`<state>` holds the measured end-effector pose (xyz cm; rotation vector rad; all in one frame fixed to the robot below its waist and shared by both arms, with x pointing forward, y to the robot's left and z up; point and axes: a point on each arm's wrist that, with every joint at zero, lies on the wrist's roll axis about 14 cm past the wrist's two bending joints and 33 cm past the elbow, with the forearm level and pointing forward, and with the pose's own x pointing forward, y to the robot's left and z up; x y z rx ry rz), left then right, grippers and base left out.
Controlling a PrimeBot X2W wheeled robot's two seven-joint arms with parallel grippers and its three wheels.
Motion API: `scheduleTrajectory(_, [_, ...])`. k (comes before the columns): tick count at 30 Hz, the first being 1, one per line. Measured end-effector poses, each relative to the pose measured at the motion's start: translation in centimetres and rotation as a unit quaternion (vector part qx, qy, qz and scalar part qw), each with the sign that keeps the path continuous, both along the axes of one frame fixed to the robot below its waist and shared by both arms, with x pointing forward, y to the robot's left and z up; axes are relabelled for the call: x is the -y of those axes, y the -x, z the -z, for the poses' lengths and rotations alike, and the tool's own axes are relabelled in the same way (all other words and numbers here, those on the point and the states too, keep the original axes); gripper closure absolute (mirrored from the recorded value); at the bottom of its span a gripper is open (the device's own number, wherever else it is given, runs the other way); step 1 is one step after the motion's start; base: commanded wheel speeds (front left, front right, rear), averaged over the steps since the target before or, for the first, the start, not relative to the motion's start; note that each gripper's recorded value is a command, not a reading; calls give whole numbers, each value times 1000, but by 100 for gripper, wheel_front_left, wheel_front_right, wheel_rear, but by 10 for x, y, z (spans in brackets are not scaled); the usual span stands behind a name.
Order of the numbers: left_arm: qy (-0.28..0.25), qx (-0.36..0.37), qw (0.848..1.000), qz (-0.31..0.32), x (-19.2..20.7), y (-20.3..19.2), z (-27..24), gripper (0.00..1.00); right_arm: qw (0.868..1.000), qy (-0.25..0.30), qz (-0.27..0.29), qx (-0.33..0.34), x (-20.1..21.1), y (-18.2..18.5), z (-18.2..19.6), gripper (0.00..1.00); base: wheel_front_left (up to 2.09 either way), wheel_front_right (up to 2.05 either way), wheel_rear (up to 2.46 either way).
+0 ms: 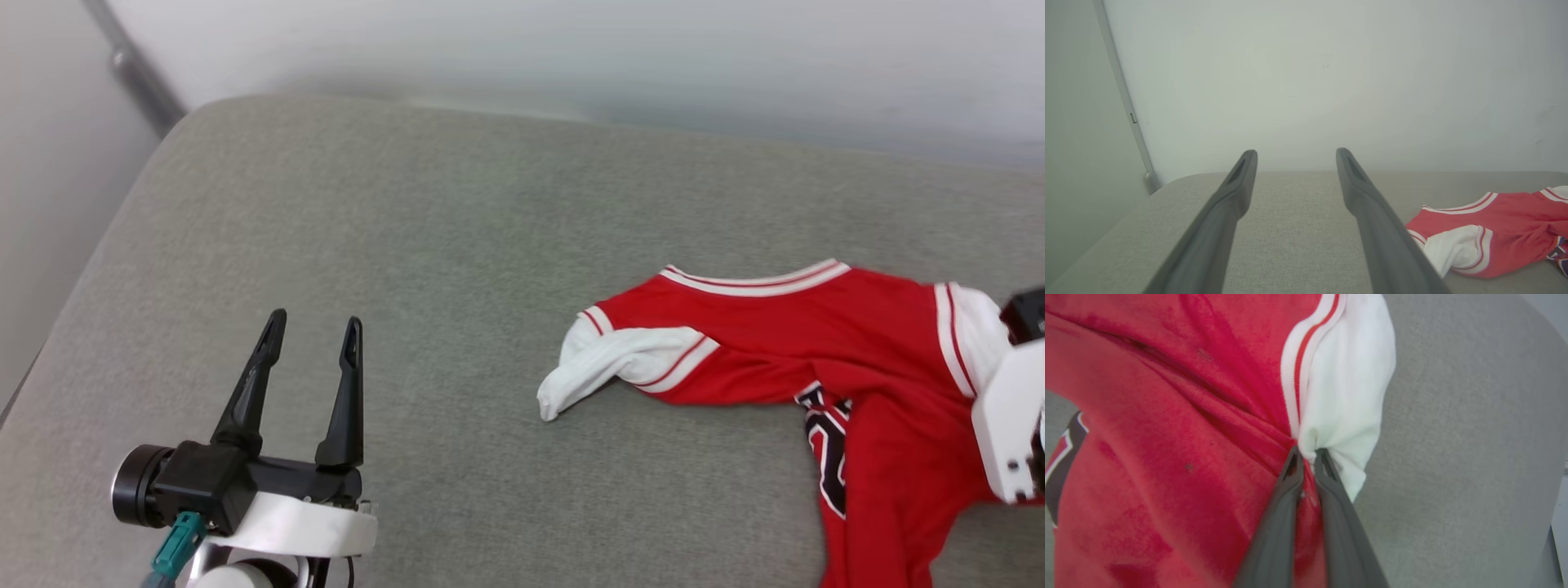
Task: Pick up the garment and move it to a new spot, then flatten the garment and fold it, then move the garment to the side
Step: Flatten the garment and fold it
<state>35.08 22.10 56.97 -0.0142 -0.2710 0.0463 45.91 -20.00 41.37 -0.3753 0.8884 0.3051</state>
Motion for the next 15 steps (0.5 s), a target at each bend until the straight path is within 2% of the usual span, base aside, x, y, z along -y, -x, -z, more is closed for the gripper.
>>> scheduleTrajectory(4, [3, 6, 1000, 15, 8, -1, -3, 0, 999, 6, 37, 4, 28, 35, 4, 100, 0, 0, 0])
scheduleTrajectory(8, [7, 2, 1000, 28, 16, -4, 1, 0, 997, -30, 71, -7, 25, 69, 18, 100, 0, 0, 0])
scheduleTrajectory(9, [8, 0, 999, 33, 19, -6, 2, 0, 997, -26, 76, -4, 28, 72, 19, 84, 0, 0, 0])
scheduleTrajectory(10, [9, -3, 999, 37, 22, -7, 5, 0, 996, -22, 84, 6, 33, 73, 18, 61, 0, 0, 0])
scheduleTrajectory(11, [10, -6, 999, 41, 24, -9, 7, 0, 995, -27, 93, 19, 36, 71, 15, 0, 0, 0, 0])
scheduleTrajectory(15, [14, -11, 999, 51, 30, -16, 11, 0, 991, -45, 98, 73, 30, 62, 3, 0, 0, 0, 0])
